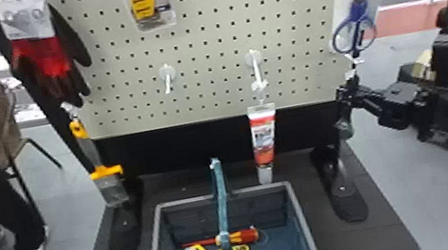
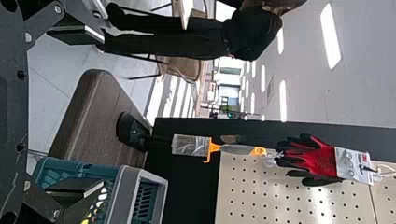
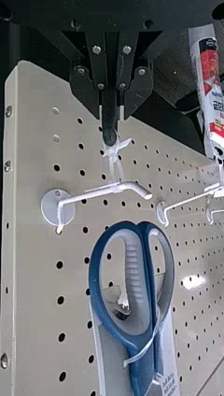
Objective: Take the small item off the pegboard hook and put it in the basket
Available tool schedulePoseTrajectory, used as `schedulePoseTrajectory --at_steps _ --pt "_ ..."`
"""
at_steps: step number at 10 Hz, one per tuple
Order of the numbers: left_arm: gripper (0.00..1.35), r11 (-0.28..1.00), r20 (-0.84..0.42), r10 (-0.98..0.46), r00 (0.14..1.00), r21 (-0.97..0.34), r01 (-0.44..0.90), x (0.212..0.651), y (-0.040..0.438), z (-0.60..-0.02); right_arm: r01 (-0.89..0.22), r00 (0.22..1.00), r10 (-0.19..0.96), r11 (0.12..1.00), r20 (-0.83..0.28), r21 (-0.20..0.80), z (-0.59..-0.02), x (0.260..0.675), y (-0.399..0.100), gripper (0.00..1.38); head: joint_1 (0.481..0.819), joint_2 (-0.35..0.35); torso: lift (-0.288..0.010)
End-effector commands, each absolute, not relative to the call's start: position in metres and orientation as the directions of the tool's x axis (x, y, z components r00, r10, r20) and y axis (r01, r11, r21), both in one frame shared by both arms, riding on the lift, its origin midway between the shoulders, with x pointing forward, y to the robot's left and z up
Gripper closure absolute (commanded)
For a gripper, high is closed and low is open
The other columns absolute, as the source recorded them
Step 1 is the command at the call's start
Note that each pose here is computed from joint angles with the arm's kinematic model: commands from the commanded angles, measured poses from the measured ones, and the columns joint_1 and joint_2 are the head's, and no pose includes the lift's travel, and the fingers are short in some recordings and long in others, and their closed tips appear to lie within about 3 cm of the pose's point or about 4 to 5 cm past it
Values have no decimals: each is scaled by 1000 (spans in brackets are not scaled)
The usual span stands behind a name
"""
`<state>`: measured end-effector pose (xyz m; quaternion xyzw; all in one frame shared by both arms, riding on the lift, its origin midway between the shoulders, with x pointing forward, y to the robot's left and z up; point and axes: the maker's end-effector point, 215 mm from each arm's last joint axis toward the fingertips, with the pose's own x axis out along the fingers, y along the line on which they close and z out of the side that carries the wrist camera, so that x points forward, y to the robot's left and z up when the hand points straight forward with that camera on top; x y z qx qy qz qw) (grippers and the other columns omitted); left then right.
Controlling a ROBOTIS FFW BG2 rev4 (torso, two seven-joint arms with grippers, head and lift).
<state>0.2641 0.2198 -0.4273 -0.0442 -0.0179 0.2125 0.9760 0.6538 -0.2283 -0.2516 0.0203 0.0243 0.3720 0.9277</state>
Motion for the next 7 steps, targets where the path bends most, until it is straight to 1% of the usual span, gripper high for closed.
schedulePoseTrajectory --at_steps 1,7 --pt "216 906 14 416 909 -93 -413 264 220 -428 -690 721 693 721 -24 64 -252 653 -228 1205 549 0 -100" --pt "216 906 15 416 909 -93 -413 264 220 -428 -695 717 697 716 -8 65 -245 652 -225 1204 549 0 -100"
